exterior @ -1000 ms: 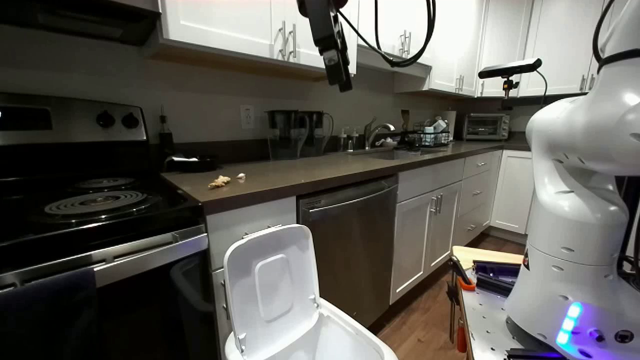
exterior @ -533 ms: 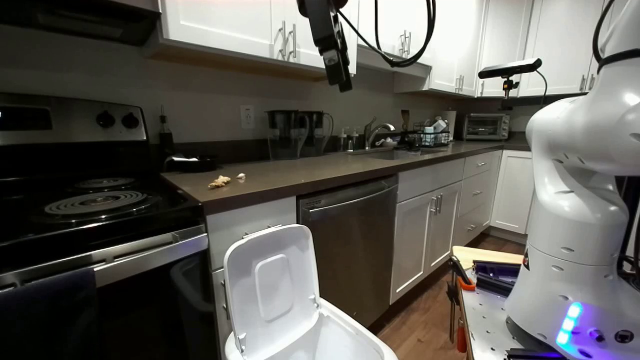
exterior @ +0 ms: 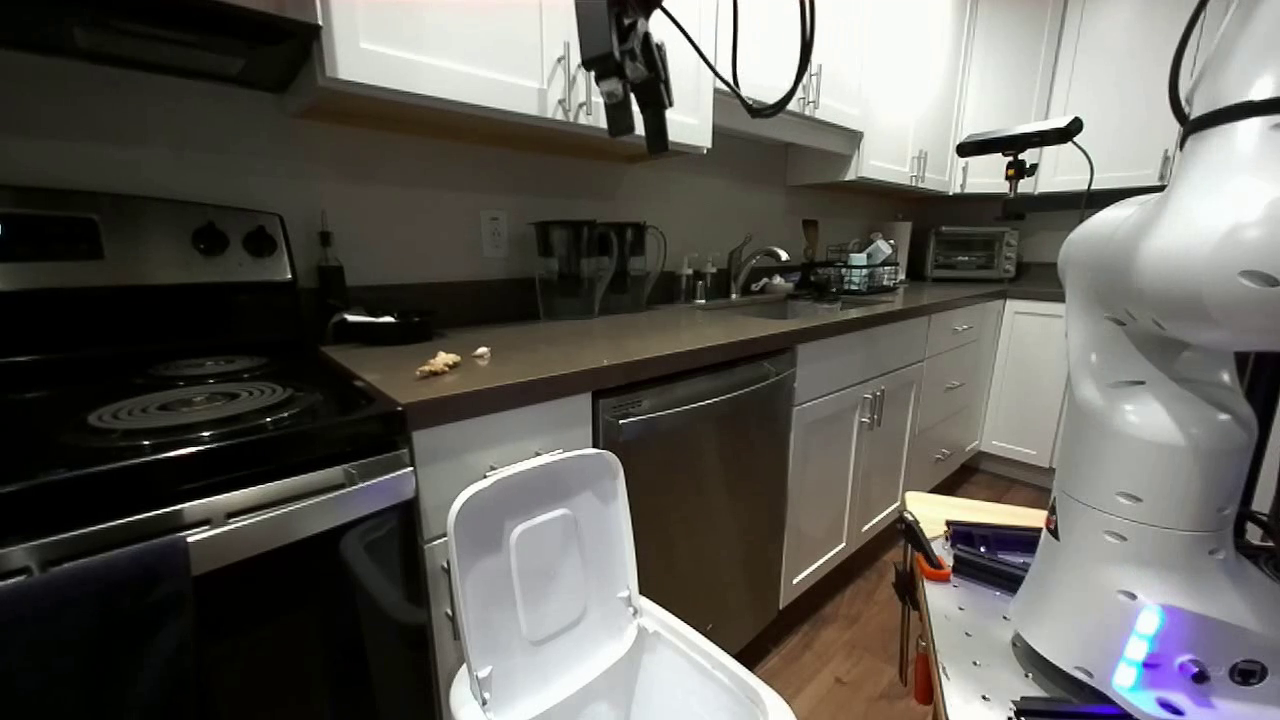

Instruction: Throw the object into the open bin

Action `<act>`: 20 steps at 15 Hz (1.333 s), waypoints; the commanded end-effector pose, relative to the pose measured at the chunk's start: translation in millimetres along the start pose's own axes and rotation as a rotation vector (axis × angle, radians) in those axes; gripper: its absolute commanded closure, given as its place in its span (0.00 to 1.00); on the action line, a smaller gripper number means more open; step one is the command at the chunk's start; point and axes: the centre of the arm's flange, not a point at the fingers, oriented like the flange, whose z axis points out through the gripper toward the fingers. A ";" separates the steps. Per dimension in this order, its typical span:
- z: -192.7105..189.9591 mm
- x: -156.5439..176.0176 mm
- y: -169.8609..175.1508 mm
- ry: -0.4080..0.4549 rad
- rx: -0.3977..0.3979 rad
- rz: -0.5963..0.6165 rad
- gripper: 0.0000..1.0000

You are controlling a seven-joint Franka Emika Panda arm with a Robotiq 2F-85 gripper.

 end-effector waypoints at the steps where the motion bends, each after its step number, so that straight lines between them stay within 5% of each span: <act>1: -38.4 63.9 33.3 0.035 0.021 0.037 0.00; 12: -20.9 223.2 42.9 0.351 0.040 0.181 0.00; 14: -10.6 206.3 44.6 0.312 0.059 0.143 0.00; 20: 21.5 245.4 37.9 0.359 0.065 0.188 0.00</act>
